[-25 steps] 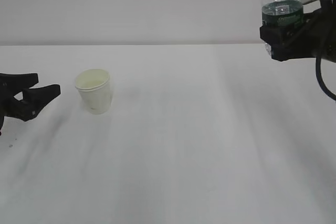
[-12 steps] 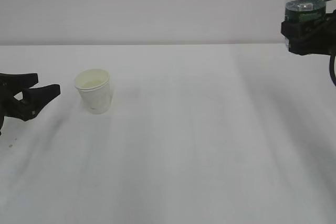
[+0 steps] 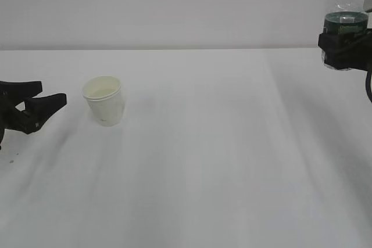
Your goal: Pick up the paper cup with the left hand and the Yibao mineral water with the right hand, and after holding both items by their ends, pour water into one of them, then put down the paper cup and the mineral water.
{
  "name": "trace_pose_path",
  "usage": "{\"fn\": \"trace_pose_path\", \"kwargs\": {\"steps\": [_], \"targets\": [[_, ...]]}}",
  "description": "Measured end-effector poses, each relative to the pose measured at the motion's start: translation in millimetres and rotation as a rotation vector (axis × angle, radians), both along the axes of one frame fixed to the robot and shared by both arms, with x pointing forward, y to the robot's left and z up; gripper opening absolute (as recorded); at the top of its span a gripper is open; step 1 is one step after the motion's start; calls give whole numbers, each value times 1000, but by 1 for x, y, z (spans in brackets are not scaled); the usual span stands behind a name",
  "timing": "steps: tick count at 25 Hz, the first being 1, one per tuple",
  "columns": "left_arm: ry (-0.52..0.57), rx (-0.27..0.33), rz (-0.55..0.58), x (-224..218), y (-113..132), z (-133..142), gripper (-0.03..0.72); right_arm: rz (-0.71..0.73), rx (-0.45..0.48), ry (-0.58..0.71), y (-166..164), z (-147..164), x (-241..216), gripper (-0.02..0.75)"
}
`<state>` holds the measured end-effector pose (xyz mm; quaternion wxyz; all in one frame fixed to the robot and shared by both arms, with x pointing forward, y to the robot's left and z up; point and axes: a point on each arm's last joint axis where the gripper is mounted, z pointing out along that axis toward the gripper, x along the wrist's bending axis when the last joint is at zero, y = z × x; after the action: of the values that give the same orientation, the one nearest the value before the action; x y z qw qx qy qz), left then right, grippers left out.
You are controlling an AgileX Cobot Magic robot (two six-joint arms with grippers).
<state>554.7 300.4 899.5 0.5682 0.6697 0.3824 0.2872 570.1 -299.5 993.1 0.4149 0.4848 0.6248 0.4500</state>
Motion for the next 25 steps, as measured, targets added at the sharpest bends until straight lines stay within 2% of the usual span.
{"fn": "trace_pose_path", "kwargs": {"steps": [7,17,25], "targets": [[0,0,0,0,0,0,562,-10,28,25,-1,-16,6,462],[0,0,0,0,0,0,557,-72,163,-18,-3,-45,-9,462],[0,0,0,0,0,0,556,-112,167,-67,-6,-47,-16,462]]}}
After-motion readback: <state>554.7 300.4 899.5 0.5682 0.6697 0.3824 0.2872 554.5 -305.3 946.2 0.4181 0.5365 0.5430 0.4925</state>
